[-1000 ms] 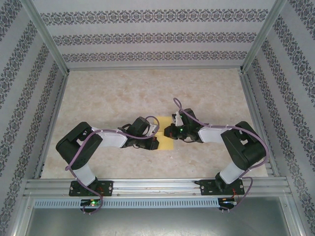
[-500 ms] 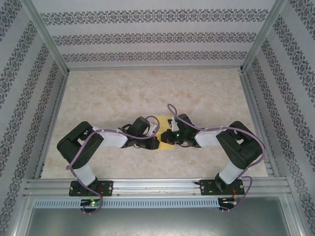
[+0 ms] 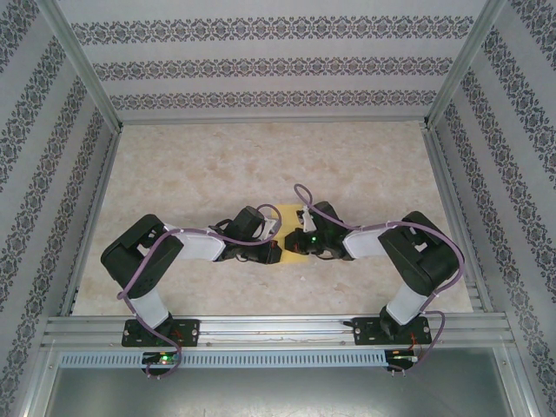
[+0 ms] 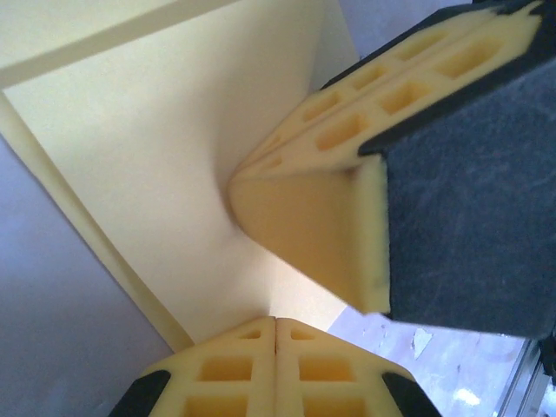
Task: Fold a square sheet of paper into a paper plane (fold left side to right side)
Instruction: Fold the triangle a second time at the center of the table.
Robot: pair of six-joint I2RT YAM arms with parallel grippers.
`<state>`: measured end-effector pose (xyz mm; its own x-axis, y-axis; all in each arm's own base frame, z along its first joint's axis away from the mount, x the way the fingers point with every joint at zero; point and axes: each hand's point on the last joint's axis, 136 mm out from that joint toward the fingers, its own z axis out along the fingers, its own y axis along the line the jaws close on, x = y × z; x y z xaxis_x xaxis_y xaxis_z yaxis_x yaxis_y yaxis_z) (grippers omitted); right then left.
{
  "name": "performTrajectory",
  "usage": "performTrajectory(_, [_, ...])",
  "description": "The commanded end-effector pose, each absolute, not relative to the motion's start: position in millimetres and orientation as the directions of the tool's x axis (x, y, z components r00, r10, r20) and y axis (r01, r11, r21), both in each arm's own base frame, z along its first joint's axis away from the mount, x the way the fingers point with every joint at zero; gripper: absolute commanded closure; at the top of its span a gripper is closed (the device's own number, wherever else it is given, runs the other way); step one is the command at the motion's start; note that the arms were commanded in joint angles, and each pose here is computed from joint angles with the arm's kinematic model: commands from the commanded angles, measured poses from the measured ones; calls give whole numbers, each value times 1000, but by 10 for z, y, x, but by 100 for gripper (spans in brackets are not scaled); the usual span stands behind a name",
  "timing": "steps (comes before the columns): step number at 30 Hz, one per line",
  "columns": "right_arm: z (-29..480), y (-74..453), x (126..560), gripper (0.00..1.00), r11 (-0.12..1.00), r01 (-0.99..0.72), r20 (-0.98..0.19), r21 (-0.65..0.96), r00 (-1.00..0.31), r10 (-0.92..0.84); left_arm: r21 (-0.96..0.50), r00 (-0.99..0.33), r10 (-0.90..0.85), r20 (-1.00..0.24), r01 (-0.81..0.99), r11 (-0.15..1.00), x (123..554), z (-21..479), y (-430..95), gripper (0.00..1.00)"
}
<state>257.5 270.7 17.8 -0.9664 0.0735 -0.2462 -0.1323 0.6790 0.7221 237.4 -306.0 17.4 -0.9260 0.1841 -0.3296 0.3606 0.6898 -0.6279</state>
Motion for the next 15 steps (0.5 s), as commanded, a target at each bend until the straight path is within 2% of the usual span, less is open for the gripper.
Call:
performTrajectory(1, [19,2489,2668,100,735,-118,-273,668,-957,95,-551,-965,174,-195,255,795,2171,-282,-2730,100])
performTrajectory(15, [-38,2086,2939,100,757,-57,-281,651,-944,171,-553,-965,177,-195,258,792,2159,-299,-2723,100])
